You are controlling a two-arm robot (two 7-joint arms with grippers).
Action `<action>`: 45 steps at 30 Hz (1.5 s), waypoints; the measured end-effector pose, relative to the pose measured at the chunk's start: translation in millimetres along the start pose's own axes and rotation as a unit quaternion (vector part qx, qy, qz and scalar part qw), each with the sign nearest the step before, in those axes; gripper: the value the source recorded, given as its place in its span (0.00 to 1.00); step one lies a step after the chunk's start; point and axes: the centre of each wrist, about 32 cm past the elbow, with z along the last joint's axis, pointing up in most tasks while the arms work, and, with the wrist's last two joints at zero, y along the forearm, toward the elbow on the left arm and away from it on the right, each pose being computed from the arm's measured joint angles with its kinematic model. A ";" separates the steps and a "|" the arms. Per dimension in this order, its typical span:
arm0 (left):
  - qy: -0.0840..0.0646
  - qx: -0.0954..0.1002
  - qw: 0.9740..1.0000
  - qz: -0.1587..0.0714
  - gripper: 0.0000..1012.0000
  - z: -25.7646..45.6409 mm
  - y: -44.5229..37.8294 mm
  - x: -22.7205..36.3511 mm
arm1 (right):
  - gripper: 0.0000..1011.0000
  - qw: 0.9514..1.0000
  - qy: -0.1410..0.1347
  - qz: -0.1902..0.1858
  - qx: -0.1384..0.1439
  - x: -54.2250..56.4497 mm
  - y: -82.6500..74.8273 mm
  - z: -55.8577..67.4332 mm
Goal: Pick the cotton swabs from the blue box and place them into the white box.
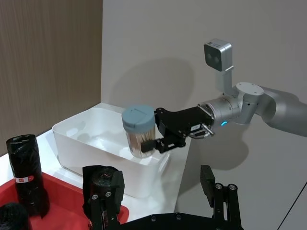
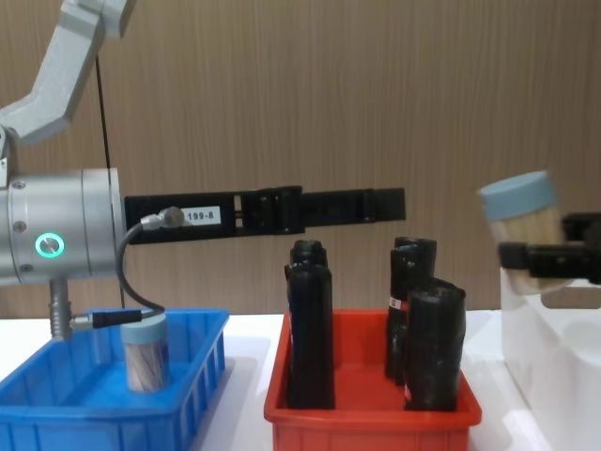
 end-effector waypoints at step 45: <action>0.000 0.000 1.000 0.000 0.99 0.0 0.0 0.0 | 0.99 0.975 0.015 -0.208 -0.079 45.2 2.2 -32.2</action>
